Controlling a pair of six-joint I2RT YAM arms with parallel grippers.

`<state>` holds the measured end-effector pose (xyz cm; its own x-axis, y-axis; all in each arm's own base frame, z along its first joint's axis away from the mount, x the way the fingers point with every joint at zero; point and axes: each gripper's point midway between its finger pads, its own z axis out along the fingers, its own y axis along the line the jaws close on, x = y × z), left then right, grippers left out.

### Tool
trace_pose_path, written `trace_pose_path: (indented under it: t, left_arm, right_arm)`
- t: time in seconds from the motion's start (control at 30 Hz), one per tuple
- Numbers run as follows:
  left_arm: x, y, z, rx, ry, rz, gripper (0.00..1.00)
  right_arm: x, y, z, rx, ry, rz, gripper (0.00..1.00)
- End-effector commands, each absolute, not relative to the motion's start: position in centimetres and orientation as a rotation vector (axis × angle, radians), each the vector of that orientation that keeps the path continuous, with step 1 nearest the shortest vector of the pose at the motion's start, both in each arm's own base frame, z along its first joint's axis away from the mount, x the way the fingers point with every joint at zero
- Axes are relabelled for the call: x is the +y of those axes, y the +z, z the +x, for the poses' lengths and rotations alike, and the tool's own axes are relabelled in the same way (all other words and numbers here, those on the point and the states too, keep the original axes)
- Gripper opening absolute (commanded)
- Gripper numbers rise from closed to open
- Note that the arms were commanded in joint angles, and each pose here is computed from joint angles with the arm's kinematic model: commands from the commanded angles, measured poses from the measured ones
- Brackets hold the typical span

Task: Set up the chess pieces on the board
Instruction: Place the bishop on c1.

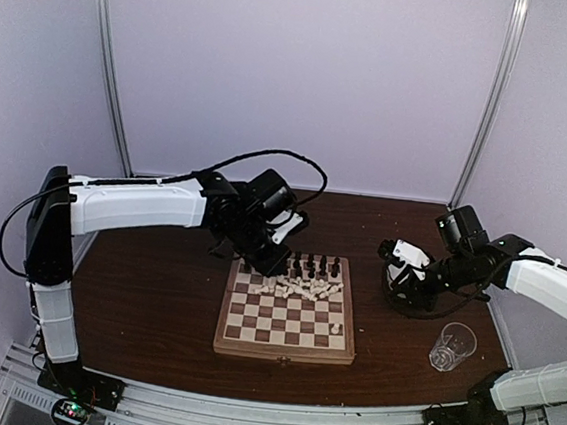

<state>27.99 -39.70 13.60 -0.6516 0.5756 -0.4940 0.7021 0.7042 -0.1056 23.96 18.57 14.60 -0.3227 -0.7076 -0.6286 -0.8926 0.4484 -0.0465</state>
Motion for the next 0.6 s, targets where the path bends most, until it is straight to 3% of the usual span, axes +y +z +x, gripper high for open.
trace_pose_path:
  t: [0.0,0.27,0.57]
  left_arm:
    - [-39.3,14.9,25.3,2.498,-0.502,1.032,0.0]
    - [-39.1,13.5,20.5,2.474,-0.342,1.192,0.0]
    - [-38.1,10.6,18.8,2.521,-0.258,1.203,0.01]
  right_arm:
    - [18.7,14.7,24.2,2.113,0.423,-1.331,0.34]
    - [18.6,14.4,24.3,2.118,0.41,-1.335,0.34]
    - [18.6,14.3,24.4,2.118,0.409,-1.339,0.35]
